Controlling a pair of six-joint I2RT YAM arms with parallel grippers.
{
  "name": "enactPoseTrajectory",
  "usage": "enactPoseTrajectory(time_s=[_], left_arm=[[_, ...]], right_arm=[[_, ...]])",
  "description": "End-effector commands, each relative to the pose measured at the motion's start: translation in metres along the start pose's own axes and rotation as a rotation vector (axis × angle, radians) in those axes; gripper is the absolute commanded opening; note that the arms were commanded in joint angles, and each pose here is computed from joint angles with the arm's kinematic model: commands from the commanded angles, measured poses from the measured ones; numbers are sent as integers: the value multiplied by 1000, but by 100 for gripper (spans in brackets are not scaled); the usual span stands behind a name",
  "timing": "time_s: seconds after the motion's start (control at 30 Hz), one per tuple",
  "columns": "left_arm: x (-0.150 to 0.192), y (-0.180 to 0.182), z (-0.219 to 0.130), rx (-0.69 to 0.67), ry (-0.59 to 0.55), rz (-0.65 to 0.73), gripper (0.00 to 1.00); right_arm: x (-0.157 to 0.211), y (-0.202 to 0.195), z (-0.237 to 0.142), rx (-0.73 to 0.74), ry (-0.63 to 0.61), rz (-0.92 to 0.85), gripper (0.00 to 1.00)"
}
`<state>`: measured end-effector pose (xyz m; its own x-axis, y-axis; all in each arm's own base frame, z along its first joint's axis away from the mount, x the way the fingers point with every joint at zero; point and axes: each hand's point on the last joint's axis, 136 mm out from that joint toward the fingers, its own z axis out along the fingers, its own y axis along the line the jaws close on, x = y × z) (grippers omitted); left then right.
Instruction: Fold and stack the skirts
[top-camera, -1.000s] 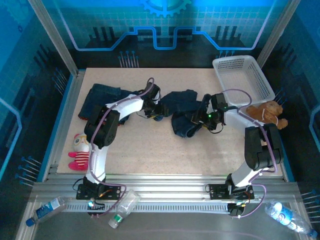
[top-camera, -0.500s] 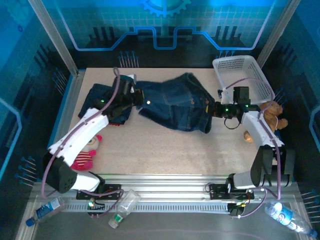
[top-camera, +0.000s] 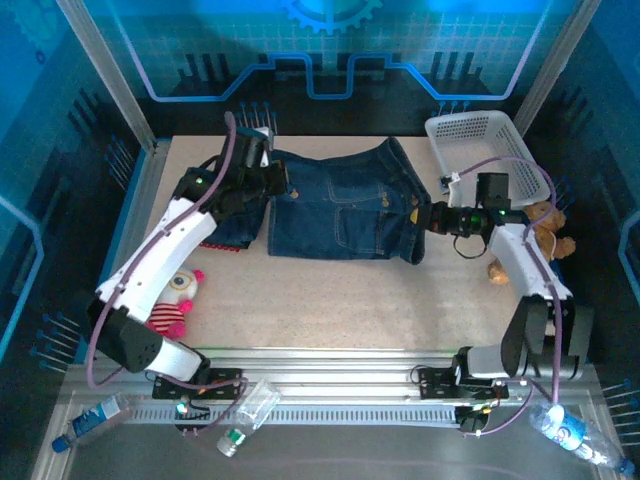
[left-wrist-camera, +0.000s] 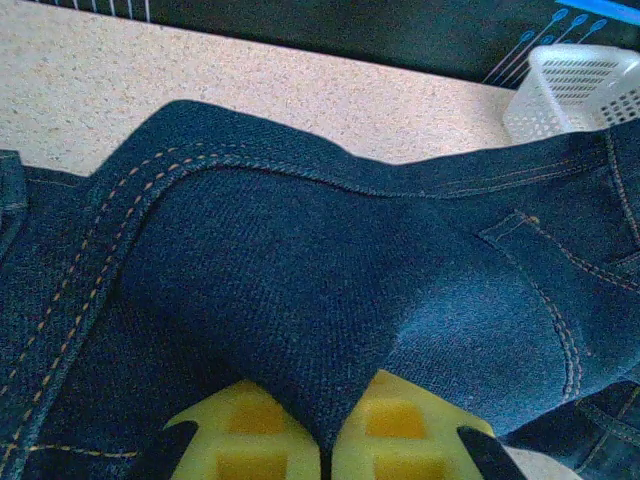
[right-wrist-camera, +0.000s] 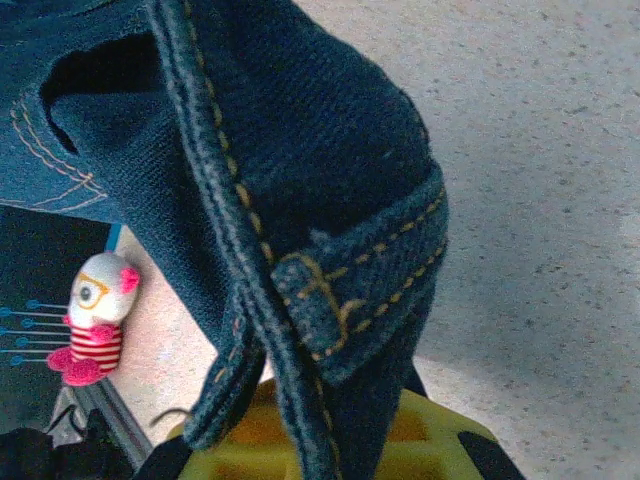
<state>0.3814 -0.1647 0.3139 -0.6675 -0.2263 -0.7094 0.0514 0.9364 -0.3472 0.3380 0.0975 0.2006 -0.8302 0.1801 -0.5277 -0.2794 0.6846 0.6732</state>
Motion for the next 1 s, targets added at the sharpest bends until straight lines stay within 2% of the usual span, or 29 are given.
enactPoseTrajectory(time_s=[0.0,0.1,0.17,0.23,0.27,0.33,0.37,0.4,0.47,0.5,0.6,0.7,0.73,0.77,0.9,0.97], left_arm=[[-34,-1,-63,21,-137,-6,0],[-38,-10,-67,53,-120,-34,0],[-42,-25,-56,112,-98,-34,0],[-43,-31,-29,114,-57,-18,1],[-39,-31,-5,89,-14,-4,2],[-33,-30,42,62,70,17,7],[-29,-30,67,55,118,24,18],[-25,-31,85,47,155,36,33],[-18,-34,112,34,225,47,71],[-19,-34,116,29,231,48,82],[-23,-24,116,-18,202,56,96],[-19,-2,113,-39,188,10,99],[-16,7,112,-46,190,-17,99],[-9,17,111,-53,198,-48,99],[16,62,107,-90,239,-184,99],[30,80,104,-114,266,-227,99]], right_arm=[[16,27,-18,-86,5,33,0],[26,24,-16,-91,11,64,0],[24,14,-8,-81,15,89,0],[19,-4,4,-45,27,137,3],[15,-20,13,-4,34,171,5],[7,-42,26,62,34,218,18],[2,-53,31,101,30,244,25],[-2,-59,35,130,27,262,36],[-6,-67,39,210,26,271,74],[-4,-70,38,262,35,268,79],[11,-80,29,455,60,229,82],[27,-78,28,486,87,214,88],[32,-74,32,460,104,208,97],[38,-73,36,445,126,202,100],[63,-87,42,513,220,227,99],[70,-84,53,461,243,253,93]])
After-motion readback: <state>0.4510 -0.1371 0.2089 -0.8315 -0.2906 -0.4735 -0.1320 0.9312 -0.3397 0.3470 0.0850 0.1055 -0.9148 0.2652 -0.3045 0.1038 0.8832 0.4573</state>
